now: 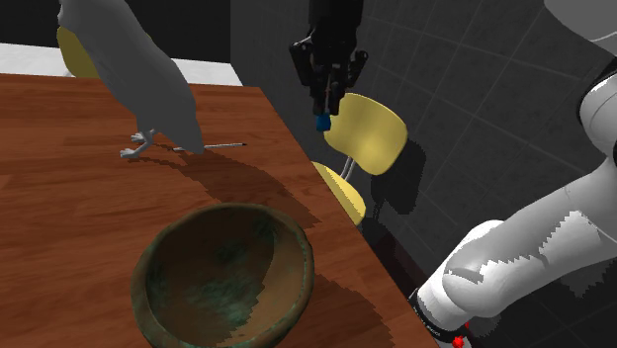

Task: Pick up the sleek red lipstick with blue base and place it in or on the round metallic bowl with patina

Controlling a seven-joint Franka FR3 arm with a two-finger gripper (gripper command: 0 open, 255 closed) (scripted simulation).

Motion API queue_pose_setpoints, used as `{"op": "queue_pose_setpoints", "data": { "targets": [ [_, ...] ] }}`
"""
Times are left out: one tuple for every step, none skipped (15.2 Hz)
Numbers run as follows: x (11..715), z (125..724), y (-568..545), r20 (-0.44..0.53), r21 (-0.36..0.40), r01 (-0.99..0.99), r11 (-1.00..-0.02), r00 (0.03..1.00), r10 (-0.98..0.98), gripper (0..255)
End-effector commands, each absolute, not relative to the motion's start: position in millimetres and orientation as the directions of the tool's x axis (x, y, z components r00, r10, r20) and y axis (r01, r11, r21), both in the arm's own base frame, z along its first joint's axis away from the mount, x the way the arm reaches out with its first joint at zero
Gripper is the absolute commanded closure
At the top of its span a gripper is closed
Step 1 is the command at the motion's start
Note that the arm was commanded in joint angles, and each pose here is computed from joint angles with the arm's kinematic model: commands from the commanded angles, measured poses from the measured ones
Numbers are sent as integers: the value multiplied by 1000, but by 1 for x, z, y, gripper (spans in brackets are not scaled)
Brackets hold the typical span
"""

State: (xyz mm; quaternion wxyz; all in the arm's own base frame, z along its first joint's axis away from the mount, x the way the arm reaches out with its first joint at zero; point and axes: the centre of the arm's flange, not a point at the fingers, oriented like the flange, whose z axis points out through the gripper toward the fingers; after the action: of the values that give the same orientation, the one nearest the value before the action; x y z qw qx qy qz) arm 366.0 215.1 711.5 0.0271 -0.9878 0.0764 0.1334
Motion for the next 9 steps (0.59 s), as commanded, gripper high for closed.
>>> {"op": "queue_pose_setpoints", "data": {
  "targets": [
    [360, 714, 227, -268, -33, -158, -987, 953, -144, 255],
    [354, 715, 239, -268, -33, -158, -987, 953, -144, 255],
    [349, 715, 250, -268, -33, -158, -987, 953, -144, 255],
    [343, 715, 262, -268, -33, -158, -987, 953, -144, 255],
    [337, 715, 274, -268, -33, -158, -987, 953, -144, 255],
    [331, 715, 286, -268, -33, -158, -987, 953, -144, 255],
    [325, 716, 298, -268, -33, -158, -987, 953, -144, 255],
    [319, 716, 310, -268, -33, -158, -987, 953, -144, 255],
    [313, 716, 321, -268, -33, -158, -987, 953, -144, 255]
  ]
}}
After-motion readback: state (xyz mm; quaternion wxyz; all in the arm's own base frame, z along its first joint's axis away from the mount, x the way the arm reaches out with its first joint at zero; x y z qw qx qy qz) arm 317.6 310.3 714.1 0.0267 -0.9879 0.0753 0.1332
